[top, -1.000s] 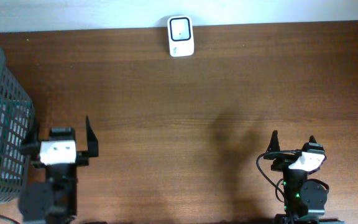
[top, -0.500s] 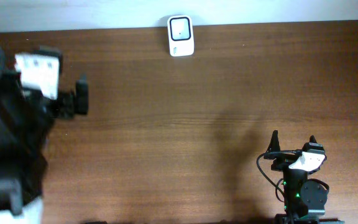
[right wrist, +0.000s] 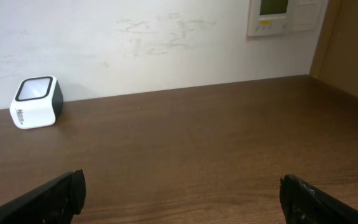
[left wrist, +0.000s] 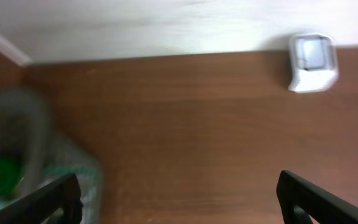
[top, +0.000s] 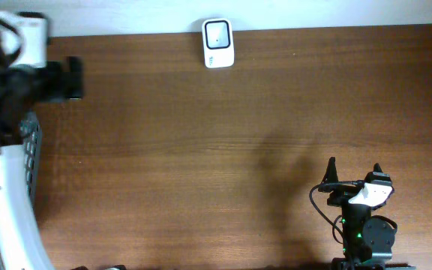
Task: Scan the item barcode
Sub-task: 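Move the left gripper over the grey basket and reach inside, then grasp the green-and-white tissue pack in the basket with the left gripper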
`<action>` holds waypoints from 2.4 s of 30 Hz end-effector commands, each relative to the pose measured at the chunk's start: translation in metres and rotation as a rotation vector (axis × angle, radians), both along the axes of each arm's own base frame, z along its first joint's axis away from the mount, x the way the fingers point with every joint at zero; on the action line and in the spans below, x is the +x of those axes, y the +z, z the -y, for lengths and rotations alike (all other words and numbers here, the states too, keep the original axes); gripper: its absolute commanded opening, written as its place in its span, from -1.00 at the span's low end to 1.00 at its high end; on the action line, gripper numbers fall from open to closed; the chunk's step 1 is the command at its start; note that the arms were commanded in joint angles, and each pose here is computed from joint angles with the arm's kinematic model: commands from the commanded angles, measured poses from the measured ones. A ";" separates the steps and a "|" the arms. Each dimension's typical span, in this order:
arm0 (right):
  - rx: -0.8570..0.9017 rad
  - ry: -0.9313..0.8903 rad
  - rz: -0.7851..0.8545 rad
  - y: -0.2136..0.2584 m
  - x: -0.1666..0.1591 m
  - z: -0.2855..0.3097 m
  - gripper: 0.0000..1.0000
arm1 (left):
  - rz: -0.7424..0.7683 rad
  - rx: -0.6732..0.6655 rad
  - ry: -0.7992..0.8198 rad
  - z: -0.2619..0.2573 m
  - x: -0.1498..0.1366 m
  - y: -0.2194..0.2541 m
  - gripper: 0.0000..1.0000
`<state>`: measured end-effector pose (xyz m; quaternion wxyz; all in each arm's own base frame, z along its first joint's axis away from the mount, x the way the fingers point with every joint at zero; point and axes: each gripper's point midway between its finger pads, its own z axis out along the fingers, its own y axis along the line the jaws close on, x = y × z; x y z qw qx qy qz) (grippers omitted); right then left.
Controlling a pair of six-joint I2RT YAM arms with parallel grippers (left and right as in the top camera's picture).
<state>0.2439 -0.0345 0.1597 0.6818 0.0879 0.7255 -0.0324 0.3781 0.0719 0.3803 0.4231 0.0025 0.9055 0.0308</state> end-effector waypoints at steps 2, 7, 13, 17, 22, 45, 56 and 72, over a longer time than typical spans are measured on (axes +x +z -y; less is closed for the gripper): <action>0.002 -0.023 -0.004 -0.002 -0.001 0.004 0.97 | 0.075 -0.075 0.196 -0.074 -0.023 0.018 0.99; 0.002 -0.023 -0.004 -0.002 -0.001 0.004 0.97 | 0.090 -0.129 0.374 -0.153 -0.052 0.009 1.00; 0.002 -0.023 -0.004 -0.002 -0.001 0.004 0.97 | 0.008 -0.187 0.478 -0.206 -0.071 -0.029 0.94; 0.002 -0.023 -0.004 -0.002 -0.001 0.004 0.97 | -0.067 -0.233 0.529 -0.234 -0.080 -0.062 0.90; 0.002 -0.023 -0.004 -0.002 -0.001 0.004 0.97 | -0.126 -0.280 0.484 -0.254 -0.086 -0.097 0.85; 0.002 -0.023 -0.004 -0.002 -0.001 0.004 0.97 | -0.451 -0.480 0.365 -0.294 -0.085 -0.292 0.50; 0.002 -0.023 -0.003 -0.002 -0.001 0.004 0.97 | -0.552 -0.510 0.293 -0.261 -0.073 -0.328 0.26; 0.002 -0.023 -0.003 -0.002 -0.001 0.004 0.97 | -0.510 -0.538 0.373 -0.269 -0.061 -0.302 -0.70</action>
